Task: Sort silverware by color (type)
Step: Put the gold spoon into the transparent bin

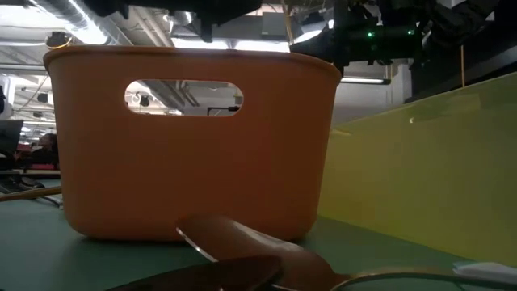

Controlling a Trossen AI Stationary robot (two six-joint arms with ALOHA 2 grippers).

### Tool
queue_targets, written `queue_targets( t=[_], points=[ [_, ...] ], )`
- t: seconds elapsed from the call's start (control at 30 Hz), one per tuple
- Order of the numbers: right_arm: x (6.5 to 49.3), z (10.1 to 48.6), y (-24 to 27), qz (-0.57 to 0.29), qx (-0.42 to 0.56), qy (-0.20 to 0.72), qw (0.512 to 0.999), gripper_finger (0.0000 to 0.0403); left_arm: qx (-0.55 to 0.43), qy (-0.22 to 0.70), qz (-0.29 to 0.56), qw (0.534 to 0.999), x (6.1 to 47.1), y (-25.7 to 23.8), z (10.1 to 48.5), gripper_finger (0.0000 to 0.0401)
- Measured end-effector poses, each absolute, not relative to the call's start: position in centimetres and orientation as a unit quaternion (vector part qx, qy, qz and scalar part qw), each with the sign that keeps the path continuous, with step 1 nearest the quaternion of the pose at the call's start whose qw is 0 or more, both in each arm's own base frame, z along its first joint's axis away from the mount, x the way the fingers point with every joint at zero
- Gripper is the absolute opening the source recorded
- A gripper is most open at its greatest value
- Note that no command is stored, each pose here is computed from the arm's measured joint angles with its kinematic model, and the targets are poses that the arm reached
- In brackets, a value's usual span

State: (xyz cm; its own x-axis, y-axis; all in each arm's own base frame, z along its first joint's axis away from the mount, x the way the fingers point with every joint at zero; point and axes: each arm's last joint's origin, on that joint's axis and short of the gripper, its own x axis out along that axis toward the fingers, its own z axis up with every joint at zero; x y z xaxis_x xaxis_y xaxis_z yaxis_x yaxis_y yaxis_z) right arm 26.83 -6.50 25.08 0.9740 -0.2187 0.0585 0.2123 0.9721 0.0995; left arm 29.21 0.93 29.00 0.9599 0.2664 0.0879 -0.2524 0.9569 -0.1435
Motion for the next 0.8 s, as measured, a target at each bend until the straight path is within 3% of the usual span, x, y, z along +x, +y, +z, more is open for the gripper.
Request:
queue_targets(
  t=[0.3, 0.8],
  points=[
    [26.8, 25.1, -6.5, -0.109, 0.046, -0.035, 0.992, 0.0001, -0.065, -0.04, 0.229, 0.971, 31.5, 1.5, 28.3, 0.0073],
    [26.8, 25.0, -6.5, -0.109, 0.047, -0.028, 0.993, 0.0001, -0.066, -0.036, 0.257, 0.964, 34.3, 3.3, 27.0, 0.0073]
  ],
)
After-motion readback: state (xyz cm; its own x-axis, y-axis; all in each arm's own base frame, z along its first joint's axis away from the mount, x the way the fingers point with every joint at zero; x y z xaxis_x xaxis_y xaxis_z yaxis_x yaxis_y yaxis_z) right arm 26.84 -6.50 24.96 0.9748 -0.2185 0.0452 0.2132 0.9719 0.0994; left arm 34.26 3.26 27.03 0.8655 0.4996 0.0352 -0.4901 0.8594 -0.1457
